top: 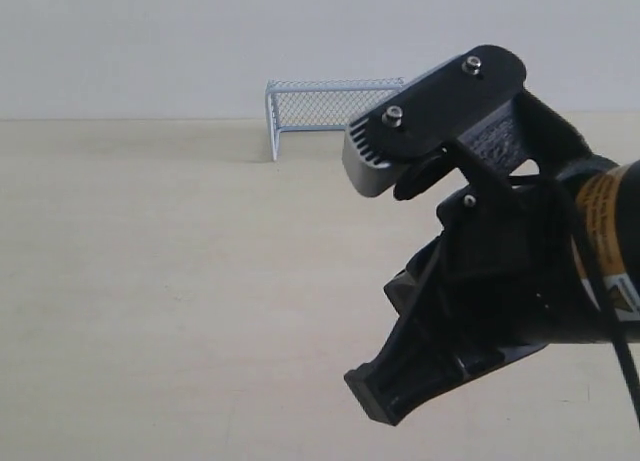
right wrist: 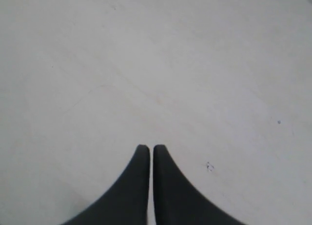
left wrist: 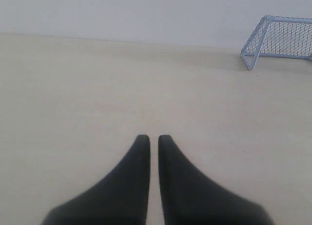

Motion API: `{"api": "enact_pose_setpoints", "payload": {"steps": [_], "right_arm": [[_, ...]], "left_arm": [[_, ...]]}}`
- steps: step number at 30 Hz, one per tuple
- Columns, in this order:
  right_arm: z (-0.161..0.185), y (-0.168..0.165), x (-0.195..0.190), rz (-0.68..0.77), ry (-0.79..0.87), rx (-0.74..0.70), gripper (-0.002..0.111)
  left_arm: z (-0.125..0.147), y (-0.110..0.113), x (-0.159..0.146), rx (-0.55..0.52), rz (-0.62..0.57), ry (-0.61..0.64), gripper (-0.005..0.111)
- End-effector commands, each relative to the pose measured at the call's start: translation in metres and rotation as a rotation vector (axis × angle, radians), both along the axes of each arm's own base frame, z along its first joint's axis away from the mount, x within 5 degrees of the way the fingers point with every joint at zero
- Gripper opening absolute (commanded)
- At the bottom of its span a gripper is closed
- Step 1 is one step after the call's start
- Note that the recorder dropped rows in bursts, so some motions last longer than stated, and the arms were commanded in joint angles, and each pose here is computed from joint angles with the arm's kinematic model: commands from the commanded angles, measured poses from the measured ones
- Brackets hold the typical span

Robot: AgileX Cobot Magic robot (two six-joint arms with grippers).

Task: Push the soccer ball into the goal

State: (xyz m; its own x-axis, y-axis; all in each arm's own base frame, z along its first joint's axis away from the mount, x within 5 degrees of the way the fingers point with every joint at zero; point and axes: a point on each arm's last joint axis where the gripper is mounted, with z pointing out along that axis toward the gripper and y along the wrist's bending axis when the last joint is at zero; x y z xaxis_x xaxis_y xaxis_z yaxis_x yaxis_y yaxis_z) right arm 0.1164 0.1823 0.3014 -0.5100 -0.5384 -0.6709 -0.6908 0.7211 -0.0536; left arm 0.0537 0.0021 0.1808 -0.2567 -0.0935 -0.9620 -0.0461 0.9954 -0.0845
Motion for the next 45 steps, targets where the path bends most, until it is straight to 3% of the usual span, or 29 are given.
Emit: {"api": "enact_pose_setpoints", "payload": {"steps": [1, 7, 11, 14, 20, 25, 29, 38, 42, 45], "right_arm": [[0.002, 0.0, 0.001, 0.011, -0.032, -0.002, 0.0], [0.001, -0.004, 0.007, -0.007, -0.059, 0.059, 0.0], [-0.003, -0.035, 0.018, 0.043, -0.299, 0.365, 0.0], [-0.008, -0.07, 0.012, -0.051, -0.378, 0.532, 0.0], [-0.034, -0.124, -0.015, -0.269, -0.472, 0.592, 0.0], [-0.058, -0.155, -0.046, -0.418, -0.638, 0.658, 0.0], [-0.062, -0.163, -0.067, -0.449, -0.764, 0.84, 0.0], [-0.067, -0.162, -0.068, -0.439, -0.767, 0.844, 0.0], [-0.074, -0.164, -0.065, -0.498, -0.712, 0.919, 0.0], [-0.088, -0.169, -0.062, -0.56, -0.663, 0.73, 0.0]], "left_arm": [[0.002, 0.0, 0.0, -0.013, 0.003, -0.011, 0.006], [0.002, 0.0, 0.0, -0.013, 0.003, -0.011, 0.006], [0.002, 0.0, 0.0, -0.013, 0.003, -0.011, 0.006], [0.002, 0.0, 0.0, -0.013, 0.003, -0.011, 0.006], [0.002, 0.0, 0.0, -0.013, 0.003, -0.011, 0.006], [0.002, 0.0, 0.0, -0.013, 0.003, -0.011, 0.006], [0.002, 0.0, 0.0, -0.013, 0.003, -0.011, 0.006], [0.002, 0.0, 0.0, -0.013, 0.003, -0.011, 0.006], [0.002, 0.0, 0.0, -0.013, 0.003, -0.011, 0.006], [0.002, 0.0, 0.0, -0.013, 0.003, -0.011, 0.006]]}}
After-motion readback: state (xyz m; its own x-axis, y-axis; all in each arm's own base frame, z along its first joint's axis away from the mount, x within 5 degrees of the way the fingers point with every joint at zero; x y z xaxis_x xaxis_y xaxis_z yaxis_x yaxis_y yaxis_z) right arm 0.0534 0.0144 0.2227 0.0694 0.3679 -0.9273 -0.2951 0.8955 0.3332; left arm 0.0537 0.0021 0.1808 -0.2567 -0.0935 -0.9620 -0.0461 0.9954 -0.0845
